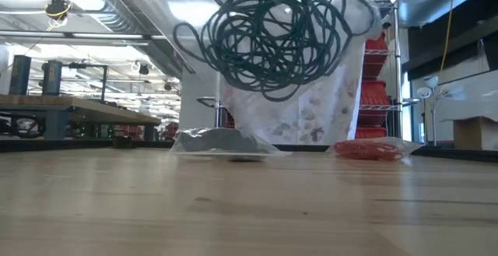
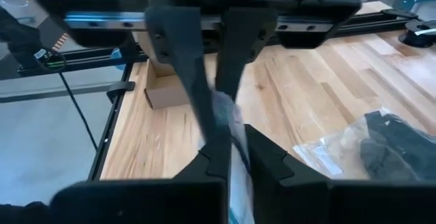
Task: Sort rubber bands
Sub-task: Close the transparent zip lock bag
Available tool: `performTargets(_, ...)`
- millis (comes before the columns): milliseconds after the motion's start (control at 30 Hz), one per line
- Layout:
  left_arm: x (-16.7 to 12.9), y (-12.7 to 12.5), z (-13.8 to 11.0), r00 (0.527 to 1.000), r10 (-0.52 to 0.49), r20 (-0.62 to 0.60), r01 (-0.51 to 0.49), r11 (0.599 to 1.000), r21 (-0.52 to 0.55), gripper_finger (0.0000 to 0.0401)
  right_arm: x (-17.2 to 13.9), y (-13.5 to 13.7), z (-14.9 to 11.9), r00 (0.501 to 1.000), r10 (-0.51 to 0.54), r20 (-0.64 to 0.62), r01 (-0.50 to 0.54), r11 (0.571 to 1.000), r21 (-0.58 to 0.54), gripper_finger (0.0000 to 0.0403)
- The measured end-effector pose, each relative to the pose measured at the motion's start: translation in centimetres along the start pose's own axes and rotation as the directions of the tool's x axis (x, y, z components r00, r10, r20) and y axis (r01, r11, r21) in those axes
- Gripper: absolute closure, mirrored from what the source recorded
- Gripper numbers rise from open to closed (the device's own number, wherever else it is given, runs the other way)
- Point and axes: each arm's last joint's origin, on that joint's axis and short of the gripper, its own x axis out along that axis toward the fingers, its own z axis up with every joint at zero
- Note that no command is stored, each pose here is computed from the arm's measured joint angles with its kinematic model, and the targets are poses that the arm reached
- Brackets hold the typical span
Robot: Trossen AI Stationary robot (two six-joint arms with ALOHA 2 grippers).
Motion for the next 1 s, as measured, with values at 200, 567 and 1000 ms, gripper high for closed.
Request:
performTargets(200, 0.6, 0.2, -0.3, 1.0, 0.011, -0.01, -0.011, 1.0, -0.011, 0.0401, 0.3, -0.5, 0.1, 0.999, 0.032, -0.023, -0.032, 0.999, -0.031, 0.0388)
performTargets(567, -0.2, 0.4, 0.4, 1.0, 0.016, 0.005, -0.015, 0.999, -0.047, 0.0401, -1.1, -0.6, 0.4, 0.994, 0.069, -0.086, -0.074, 0.995, -0.06, 0.0402)
performTargets(1000, 1.9, 1.2, -1.4, 0.995, 0.05, -0.089, -0.072, 0.963, -0.26, 0.0401, -4.3, -3.3, 1.6, 0.963, 0.108, -0.246, -0.123, 0.991, -0.045, 0.0391)
